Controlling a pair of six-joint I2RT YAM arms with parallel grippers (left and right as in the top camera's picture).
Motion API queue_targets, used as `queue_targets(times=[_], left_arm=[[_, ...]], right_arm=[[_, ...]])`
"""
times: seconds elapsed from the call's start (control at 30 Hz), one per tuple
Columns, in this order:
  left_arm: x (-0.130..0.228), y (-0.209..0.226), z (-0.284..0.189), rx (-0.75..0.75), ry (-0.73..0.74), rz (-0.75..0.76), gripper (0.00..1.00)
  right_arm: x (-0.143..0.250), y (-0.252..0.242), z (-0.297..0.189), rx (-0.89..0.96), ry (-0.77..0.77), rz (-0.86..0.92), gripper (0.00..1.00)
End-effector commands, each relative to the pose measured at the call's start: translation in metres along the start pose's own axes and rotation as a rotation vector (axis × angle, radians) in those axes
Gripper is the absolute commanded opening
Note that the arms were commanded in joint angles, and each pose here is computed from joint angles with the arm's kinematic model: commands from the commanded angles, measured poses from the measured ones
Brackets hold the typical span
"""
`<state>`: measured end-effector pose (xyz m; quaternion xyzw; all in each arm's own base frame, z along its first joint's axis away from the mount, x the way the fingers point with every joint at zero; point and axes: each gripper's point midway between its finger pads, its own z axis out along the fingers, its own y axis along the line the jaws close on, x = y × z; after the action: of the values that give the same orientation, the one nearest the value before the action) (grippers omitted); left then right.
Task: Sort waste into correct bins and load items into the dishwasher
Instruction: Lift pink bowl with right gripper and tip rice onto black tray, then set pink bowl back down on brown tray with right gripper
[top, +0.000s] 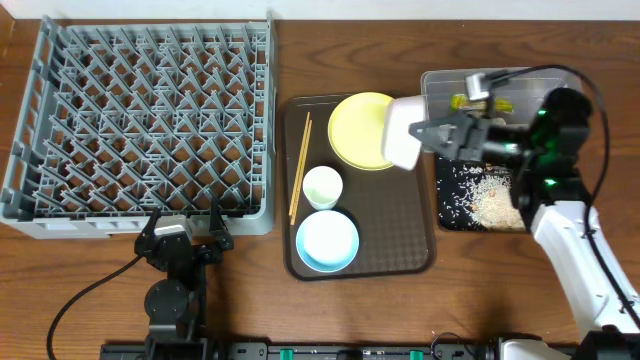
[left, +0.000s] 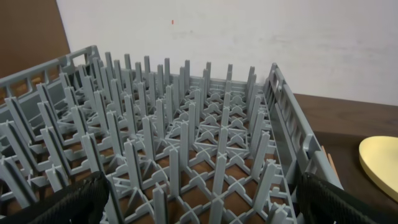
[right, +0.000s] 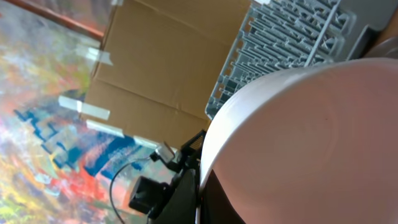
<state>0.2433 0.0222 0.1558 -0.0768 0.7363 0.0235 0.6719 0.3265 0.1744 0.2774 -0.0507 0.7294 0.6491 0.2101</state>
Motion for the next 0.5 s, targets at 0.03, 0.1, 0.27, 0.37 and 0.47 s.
queue_targets(times=[0.03,0.1,0.27,0.37,0.47], left_arm=[[0.019,0.003,0.001,-0.012,0.057,0.026,0.97],[0.019,0.003,0.001,-0.012,0.057,0.026,0.97],[0.019,0.003,0.001,-0.012,0.057,0.026,0.97],[0.019,0.003,0.001,-0.012,0.057,0.026,0.97],[0.018,0.003,0.001,-0.012,0.056,0.026,0.97]], right_arm=[[0.0,-0.024,0.02,0.138,-0.066,-0.03,0.01],[0.008,-0.041,0.025,0.216,-0.06,-0.026,0.01],[0.027,-0.064,0.03,0.359,-0.014,-0.024,0.02],[0.035,-0.073,0.026,0.509,0.03,-0.045,0.01],[0.04,-0.072,0.016,0.695,0.096,-0.121,0.01]])
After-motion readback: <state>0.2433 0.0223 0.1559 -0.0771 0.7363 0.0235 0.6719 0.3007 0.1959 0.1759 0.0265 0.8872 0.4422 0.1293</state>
